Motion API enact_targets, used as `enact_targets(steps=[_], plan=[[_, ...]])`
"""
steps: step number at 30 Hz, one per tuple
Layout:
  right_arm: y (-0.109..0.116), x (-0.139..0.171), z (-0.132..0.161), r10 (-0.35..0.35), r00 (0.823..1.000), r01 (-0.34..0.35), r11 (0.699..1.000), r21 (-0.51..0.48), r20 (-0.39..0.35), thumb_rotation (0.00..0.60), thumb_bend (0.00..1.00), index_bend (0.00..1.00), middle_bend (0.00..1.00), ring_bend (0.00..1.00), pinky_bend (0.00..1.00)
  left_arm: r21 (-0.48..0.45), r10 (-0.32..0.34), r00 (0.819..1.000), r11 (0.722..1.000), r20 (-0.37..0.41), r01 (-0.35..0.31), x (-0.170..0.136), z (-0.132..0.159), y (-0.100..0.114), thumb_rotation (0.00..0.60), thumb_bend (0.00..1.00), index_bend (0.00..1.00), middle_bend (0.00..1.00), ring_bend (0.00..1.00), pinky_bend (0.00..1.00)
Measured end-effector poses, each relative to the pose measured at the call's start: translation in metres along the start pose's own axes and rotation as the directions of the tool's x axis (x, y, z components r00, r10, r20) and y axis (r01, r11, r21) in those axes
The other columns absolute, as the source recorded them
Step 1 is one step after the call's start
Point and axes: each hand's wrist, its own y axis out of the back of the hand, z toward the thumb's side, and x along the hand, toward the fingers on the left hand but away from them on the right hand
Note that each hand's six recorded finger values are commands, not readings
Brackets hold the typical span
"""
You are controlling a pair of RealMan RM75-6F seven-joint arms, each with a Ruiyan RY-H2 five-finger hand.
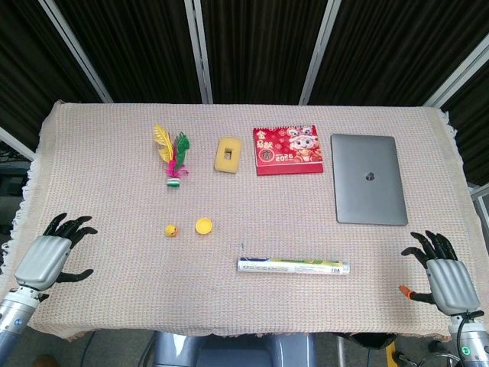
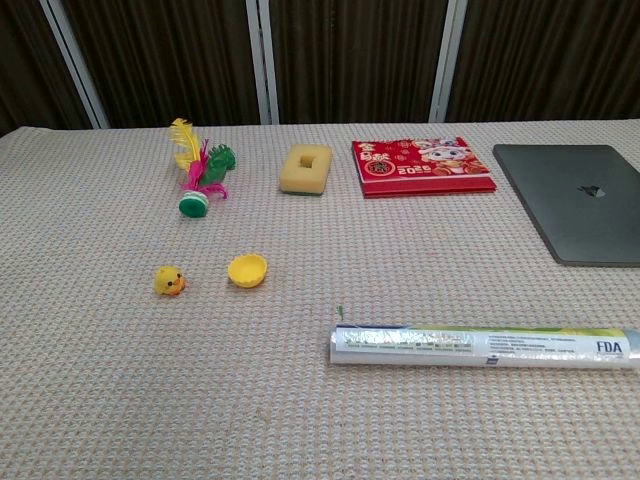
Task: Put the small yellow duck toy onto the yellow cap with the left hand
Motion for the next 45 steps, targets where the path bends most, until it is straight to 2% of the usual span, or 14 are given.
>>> enact_targets(steps=[11, 20, 27, 36, 39, 45], plan=[[0.001, 0.002, -0.001, -0.008, 1.0, 0.008, 1.0, 0.005, 0.004, 0.6, 0.03, 0.34, 0.12, 0.0, 0.0, 0.001, 0.0, 1.0, 1.0, 0.004, 0.0, 0.0, 0.0, 0.0, 0.6, 0.13, 0.25, 0.1, 0.15, 0.0], [-0.002, -0.004, 0.002, 0.012, 1.0, -0.012, 1.0, 0.015, -0.008, 0.6, 0.03, 0.35, 0.12, 0.0, 0.0, 0.018, -0.021, 1.0, 1.0, 0.015, 0.021, 0.008, 0.001, -0.006, 0.6, 0.13, 0.25, 0.11, 0.14, 0.0], [0.002, 0.001, -0.001, -0.023, 1.0, 0.023, 1.0, 0.012, 0.009, 0.6, 0.03, 0.37, 0.12, 0.0, 0.0, 0.024, -0.021, 1.0, 1.0, -0.004, 0.021, 0.006, -0.002, -0.004, 0.6, 0.13, 0.25, 0.11, 0.14, 0.0], [0.002, 0.001, -0.001, -0.027, 1.0, 0.026, 0.999, 0.021, 0.011, 0.6, 0.03, 0.4, 0.13, 0.0, 0.0, 0.059, -0.024, 1.0, 0.998, 0.014, 0.023, 0.016, -0.001, -0.003, 0.6, 0.13, 0.31, 0.16, 0.16, 0.06], [0.001, 0.0, -0.001, -0.022, 1.0, 0.022, 1.0, 0.018, 0.014, 0.6, 0.03, 0.41, 0.13, 0.0, 0.0, 0.079, -0.038, 0.999, 0.996, 0.018, 0.037, 0.023, -0.005, -0.006, 0.6, 0.13, 0.32, 0.16, 0.16, 0.06], [0.001, 0.0, 0.0, -0.019, 1.0, 0.019, 1.0, 0.014, 0.013, 0.6, 0.03, 0.42, 0.14, 0.0, 0.0, 0.111, -0.109, 0.993, 0.988, 0.04, 0.103, 0.049, -0.003, -0.022, 0.6, 0.13, 0.32, 0.17, 0.17, 0.07]])
